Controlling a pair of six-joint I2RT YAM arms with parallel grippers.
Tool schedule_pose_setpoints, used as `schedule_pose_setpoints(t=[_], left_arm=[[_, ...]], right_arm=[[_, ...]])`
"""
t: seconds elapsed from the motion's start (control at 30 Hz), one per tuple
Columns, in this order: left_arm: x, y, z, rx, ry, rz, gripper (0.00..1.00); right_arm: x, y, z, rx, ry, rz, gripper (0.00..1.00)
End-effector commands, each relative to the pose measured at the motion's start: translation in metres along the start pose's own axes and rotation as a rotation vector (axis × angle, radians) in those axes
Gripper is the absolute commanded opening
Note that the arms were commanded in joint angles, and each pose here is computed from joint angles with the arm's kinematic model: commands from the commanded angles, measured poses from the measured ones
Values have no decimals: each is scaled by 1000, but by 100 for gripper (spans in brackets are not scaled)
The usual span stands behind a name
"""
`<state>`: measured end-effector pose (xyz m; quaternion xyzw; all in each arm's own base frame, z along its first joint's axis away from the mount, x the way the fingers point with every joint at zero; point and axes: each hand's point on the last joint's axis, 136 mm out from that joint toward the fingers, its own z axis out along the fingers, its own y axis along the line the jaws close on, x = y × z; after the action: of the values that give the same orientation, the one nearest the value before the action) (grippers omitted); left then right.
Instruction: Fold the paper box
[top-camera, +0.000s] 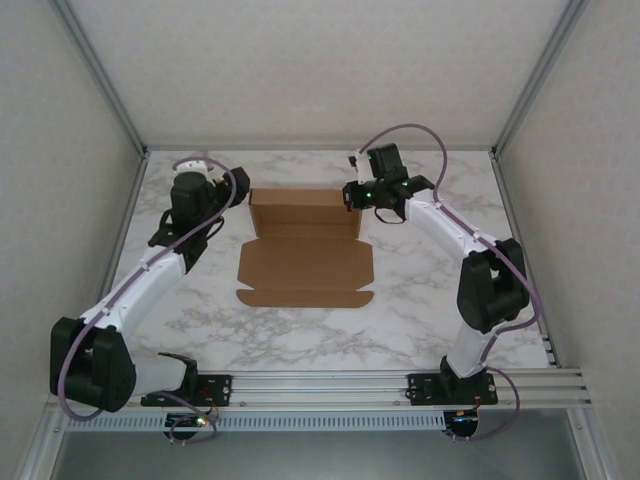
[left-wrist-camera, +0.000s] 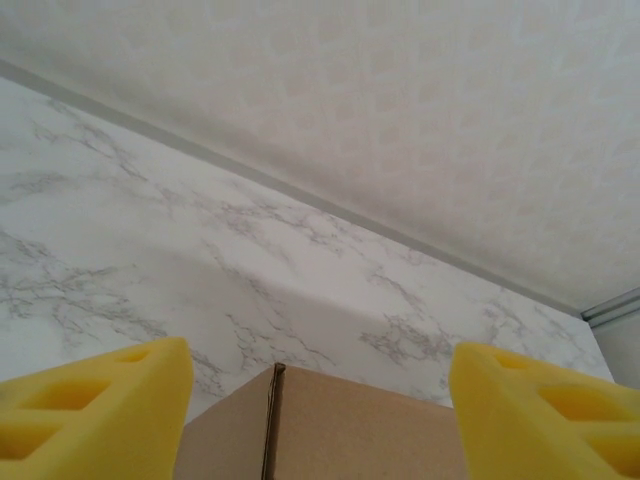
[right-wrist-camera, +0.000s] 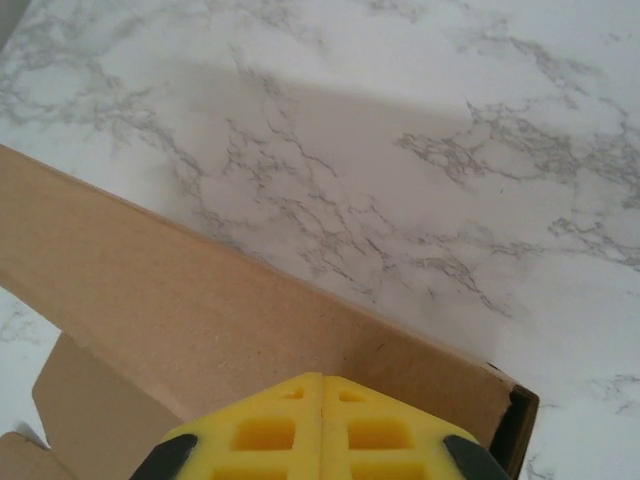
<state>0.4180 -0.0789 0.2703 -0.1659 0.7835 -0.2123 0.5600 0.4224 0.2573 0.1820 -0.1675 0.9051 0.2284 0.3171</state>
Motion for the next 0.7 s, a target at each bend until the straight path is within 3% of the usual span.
schedule_pose_setpoints(t=[0.0, 0.43, 0.67], left_arm=[[1, 12, -14, -46, -3, -17, 68], [-68, -24, -57, 11, -147, -31, 68], [-71, -26, -61, 7, -147, -30, 69]], right_arm=[[-5, -3, 1, 27, 14, 7, 5], [-22, -42, 52, 92, 113, 142, 5], [-14, -69, 77, 109, 156, 192, 6]])
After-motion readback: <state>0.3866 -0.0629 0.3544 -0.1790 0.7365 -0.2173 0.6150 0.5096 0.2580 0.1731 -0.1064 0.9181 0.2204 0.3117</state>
